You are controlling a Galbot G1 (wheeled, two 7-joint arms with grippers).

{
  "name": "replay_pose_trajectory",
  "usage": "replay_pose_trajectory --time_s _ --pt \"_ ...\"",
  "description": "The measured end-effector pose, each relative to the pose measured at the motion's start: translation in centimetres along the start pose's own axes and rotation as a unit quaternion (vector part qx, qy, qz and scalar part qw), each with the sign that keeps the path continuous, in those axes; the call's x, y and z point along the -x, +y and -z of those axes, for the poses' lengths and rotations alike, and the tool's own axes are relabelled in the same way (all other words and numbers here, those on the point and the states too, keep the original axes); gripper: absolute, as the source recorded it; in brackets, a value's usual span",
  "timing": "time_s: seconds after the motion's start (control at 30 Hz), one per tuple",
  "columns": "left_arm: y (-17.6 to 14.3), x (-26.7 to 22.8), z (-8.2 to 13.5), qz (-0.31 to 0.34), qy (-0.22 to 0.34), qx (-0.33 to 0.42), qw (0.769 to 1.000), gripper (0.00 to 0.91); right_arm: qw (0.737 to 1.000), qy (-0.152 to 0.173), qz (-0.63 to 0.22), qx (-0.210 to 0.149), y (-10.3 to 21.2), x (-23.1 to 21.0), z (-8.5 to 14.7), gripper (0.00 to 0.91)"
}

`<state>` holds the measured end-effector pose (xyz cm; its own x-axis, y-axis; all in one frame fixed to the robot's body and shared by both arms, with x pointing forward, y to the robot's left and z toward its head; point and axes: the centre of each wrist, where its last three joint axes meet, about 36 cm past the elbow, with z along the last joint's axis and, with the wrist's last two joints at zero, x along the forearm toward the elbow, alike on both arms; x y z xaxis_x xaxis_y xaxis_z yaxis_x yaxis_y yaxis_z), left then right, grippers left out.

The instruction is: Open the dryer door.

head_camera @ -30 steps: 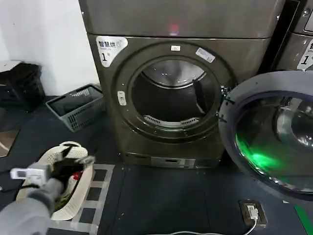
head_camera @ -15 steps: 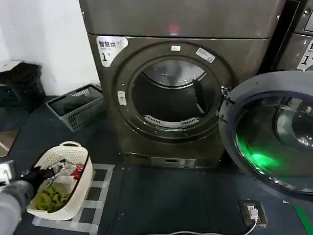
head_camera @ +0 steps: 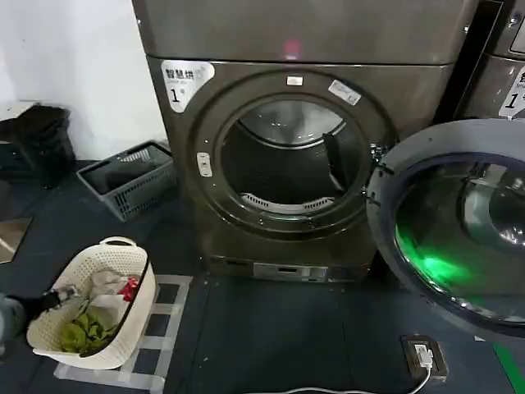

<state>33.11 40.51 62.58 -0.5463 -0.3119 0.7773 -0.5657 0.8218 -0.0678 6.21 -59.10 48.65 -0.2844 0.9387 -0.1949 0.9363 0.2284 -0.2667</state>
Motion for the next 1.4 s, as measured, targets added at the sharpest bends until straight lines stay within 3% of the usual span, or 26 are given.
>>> replay_pose_trajectory --time_s 0.63,1.4 --pt "0.2 8.6 4.3 0.016 0.122 -0.044 0.991 0.907 1.000 -0.019 0.017 0.005 0.5 -0.7 0.3 0.907" --pt "0.3 10.4 5.8 0.019 0.132 -0.060 0.989 0.907 1.000 -0.022 0.015 0.005 0.0 -1.1 -0.1 0.907"
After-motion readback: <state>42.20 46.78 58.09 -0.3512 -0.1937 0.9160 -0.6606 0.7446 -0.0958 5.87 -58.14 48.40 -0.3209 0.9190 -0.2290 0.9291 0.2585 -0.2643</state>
